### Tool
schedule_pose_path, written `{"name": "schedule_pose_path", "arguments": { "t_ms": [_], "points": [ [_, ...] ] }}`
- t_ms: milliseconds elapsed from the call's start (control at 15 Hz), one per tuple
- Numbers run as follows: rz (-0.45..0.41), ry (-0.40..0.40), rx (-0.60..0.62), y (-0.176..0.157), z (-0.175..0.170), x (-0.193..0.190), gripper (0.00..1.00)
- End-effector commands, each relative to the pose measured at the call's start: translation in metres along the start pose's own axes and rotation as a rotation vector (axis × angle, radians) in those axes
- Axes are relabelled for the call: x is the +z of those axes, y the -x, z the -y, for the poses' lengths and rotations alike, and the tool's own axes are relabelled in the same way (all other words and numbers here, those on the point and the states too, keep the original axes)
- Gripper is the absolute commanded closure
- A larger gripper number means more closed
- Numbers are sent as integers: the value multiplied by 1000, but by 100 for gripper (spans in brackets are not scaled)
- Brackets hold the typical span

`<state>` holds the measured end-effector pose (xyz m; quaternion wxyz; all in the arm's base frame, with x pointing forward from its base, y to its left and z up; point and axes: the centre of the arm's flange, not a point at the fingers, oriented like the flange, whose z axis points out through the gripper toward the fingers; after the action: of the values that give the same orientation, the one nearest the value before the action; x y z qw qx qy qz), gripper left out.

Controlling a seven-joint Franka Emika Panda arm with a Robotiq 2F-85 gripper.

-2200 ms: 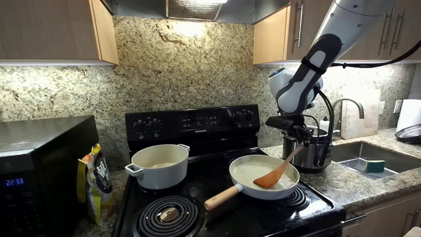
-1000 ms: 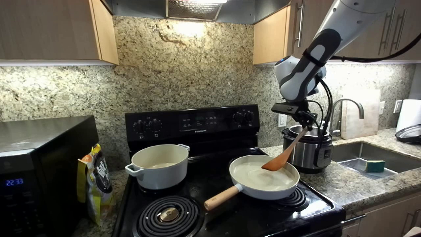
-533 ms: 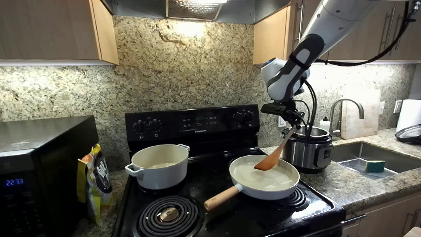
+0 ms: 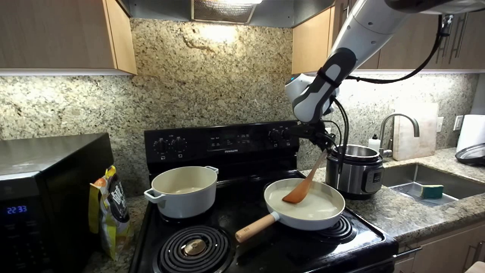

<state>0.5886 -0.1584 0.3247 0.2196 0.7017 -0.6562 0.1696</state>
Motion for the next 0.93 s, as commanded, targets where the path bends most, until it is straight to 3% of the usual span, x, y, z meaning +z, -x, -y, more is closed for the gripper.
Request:
{"name": "schedule_pose_path", "arguments": {
  "t_ms": [0, 467, 867],
  "points": [
    [-6, 4, -48, 22, 11, -7, 89],
    [20, 27, -115, 73, 3, 8, 89],
    [36, 106, -69, 67, -39, 38, 89]
  ]
}}
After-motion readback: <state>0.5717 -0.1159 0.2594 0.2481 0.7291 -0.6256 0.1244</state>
